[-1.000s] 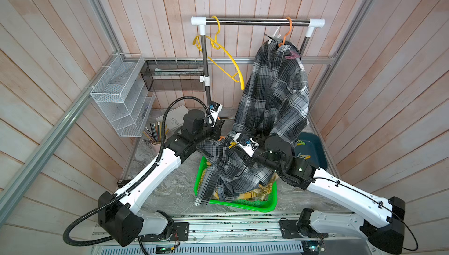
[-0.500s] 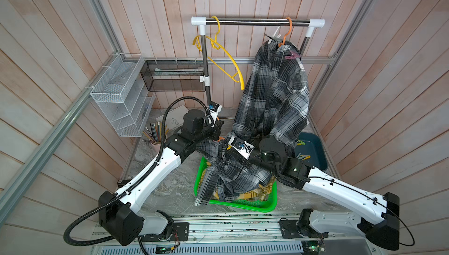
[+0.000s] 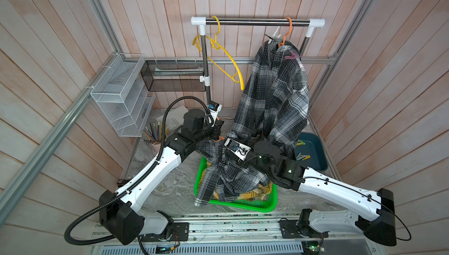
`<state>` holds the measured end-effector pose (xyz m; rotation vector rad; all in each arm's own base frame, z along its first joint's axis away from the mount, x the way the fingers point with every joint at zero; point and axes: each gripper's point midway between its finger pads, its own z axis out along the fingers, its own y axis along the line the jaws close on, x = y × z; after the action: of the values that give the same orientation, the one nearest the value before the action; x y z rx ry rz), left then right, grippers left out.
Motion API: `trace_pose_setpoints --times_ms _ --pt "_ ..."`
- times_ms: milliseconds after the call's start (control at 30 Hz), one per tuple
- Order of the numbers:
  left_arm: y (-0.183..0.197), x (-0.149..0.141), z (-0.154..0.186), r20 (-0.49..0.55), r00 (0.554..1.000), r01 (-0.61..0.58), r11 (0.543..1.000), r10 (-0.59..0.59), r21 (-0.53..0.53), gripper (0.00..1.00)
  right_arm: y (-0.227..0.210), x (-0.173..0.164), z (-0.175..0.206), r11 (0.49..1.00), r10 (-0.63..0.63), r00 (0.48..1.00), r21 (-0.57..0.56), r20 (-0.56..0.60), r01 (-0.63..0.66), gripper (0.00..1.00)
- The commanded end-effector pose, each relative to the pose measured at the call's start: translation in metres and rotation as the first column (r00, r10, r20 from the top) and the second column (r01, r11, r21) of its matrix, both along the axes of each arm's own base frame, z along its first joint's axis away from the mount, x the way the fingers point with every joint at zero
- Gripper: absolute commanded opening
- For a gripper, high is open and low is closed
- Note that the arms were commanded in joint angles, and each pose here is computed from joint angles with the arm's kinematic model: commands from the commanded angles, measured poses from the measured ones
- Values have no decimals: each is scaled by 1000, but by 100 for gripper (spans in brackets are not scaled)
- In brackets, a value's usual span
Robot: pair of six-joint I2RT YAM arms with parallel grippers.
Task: Remove the clothespins securing long-sleeve shirts to the hanger
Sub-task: Remove the clamp from the hanger.
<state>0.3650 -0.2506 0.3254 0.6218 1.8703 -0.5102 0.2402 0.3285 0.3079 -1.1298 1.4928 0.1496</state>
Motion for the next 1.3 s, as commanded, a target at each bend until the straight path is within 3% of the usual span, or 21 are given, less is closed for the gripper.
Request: trace_pose_setpoints --times_ms 0,233,700,967,1267 --pt "-6 -1 14 12 1000 26 999 -25 -31 0 2 4 22 999 -23 998 45 57 20 45" --pt "-5 0 12 6 1000 26 999 -26 -30 0 4 4 24 999 -19 997 42 73 16 42" --pt "-6 0 8 -4 1000 30 999 -30 -27 0 5 3 24 1000 -16 996 25 83 14 1" --pt "-4 3 -4 -16 1000 21 1000 -21 -5 0 0 -4 64 987 -3 995 158 97 -12 0" --pt "-5 3 -13 -30 999 22 1000 -22 3 0 2 -15 95 943 103 995 321 -17 -92 0"
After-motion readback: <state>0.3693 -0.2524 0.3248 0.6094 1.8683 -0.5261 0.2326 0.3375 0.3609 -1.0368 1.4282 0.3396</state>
